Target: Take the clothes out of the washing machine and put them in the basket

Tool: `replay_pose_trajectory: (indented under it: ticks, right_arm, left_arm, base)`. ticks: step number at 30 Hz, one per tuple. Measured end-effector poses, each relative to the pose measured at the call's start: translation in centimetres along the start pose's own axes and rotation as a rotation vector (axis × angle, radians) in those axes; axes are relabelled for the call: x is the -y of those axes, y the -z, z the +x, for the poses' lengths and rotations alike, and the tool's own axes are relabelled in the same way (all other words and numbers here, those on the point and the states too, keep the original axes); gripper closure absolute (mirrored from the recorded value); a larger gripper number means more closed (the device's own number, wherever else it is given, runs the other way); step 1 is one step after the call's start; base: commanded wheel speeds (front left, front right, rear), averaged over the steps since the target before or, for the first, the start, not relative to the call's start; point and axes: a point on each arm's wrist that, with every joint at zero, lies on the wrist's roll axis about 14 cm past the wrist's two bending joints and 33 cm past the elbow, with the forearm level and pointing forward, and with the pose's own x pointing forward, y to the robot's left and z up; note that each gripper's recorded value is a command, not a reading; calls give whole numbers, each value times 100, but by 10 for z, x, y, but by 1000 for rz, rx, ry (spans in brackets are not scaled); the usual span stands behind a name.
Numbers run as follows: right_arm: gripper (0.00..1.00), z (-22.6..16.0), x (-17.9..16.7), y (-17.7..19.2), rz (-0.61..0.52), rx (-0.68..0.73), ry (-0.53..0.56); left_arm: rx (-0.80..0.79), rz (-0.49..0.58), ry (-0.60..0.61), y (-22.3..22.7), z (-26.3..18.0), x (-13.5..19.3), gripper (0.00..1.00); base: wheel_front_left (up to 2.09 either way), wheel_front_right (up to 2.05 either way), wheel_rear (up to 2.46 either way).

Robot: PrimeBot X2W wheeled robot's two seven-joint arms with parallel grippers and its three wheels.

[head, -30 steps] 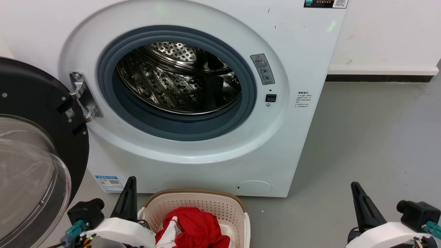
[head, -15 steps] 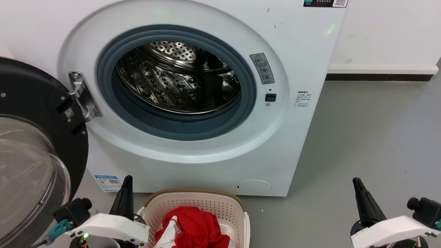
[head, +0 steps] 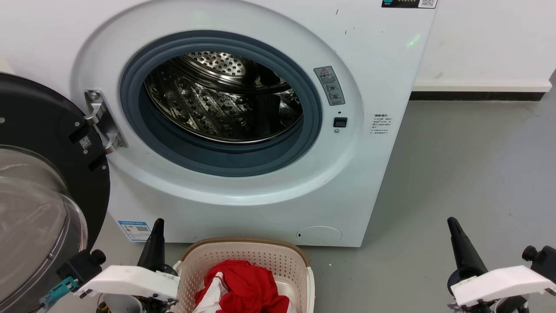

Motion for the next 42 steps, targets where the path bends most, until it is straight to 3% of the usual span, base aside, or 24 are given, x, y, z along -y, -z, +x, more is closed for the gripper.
replay_pose_trajectory:
  ticks: [42]
  right_arm:
    - [100, 12, 9, -11, 476, 39, 14]
  left_arm:
    - [-15, -476, 1, -2, 9, -2, 100]
  base:
    - [0, 0, 0]
